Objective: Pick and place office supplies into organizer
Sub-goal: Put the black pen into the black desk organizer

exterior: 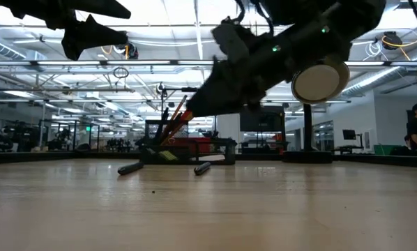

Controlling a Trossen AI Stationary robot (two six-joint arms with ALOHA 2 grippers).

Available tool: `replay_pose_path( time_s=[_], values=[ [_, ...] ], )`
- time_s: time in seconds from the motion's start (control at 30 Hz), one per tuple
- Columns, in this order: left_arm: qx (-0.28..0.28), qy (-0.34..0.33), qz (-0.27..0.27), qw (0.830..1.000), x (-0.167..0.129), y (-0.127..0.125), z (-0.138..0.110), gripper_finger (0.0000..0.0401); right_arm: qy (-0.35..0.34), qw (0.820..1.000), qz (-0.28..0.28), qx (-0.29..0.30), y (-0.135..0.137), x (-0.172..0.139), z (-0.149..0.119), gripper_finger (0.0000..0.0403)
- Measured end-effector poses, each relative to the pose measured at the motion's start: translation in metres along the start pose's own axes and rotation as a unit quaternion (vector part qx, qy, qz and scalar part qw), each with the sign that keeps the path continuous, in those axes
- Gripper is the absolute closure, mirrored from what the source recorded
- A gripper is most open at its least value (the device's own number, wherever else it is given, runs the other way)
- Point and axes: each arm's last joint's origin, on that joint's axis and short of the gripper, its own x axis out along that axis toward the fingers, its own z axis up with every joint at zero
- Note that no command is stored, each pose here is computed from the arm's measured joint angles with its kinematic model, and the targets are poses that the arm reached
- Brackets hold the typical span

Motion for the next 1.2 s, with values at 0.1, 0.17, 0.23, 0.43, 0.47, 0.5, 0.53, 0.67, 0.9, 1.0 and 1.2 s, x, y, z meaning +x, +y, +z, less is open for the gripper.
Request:
replay_pose_path(
  time_s=[0.1, 0.17, 0.23, 0.43, 0.47, 0.5, 0.53, 0.67, 0.9, 1.0, 1.2],
  values=[
    [-0.001, -0.001, -0.001, 1.000, 0.000, 0.000, 0.000, 0.0157, 0.013, 1.000, -0.016, -0.019, 0.004, 0.011, -0.011, 0.0287],
    [0.001, -0.001, 0.000, 1.000, 0.000, 0.000, 0.000, 0.0157, 0.026, 0.998, -0.046, -0.019, 0.002, 0.018, -0.018, 0.0287],
    [0.002, -0.001, -0.001, 1.000, 0.000, 0.000, 0.000, 0.0157, 0.032, 0.997, -0.074, -0.021, -0.001, 0.020, -0.021, 0.0287],
    [0.012, 0.003, -0.002, 1.000, 0.000, 0.000, -0.001, 0.0157, -0.014, 0.998, -0.061, -0.012, 0.005, 0.023, -0.010, 0.0287],
    [0.012, 0.004, -0.001, 1.000, 0.000, 0.000, -0.001, 0.0157, -0.010, 0.998, -0.062, -0.015, 0.004, 0.024, -0.010, 0.0287],
    [0.012, 0.003, -0.001, 1.000, 0.000, 0.000, -0.001, 0.0157, -0.003, 0.997, -0.070, -0.018, 0.002, 0.024, -0.010, 0.0287],
    [0.011, 0.003, -0.002, 1.000, 0.000, 0.000, 0.000, 0.0157, 0.004, 0.997, -0.081, -0.017, 0.000, 0.025, -0.010, 0.0287],
    [0.012, 0.002, -0.003, 1.000, 0.000, 0.000, 0.000, 0.0157, 0.027, 0.994, -0.106, -0.002, -0.006, 0.028, -0.019, 0.0287],
    [0.009, -0.003, -0.002, 1.000, 0.000, 0.000, 0.001, 0.0157, 0.047, 0.993, -0.102, 0.018, -0.007, 0.041, -0.033, 0.0287],
    [0.009, -0.003, -0.002, 1.000, 0.000, 0.000, 0.001, 0.0157, 0.053, 0.993, -0.105, 0.011, -0.005, 0.046, -0.033, 0.0287],
    [0.006, -0.004, -0.003, 1.000, 0.000, -0.001, 0.001, 0.0157, 0.079, 0.987, -0.140, -0.002, -0.008, 0.045, -0.034, 0.0287]
  ],
)
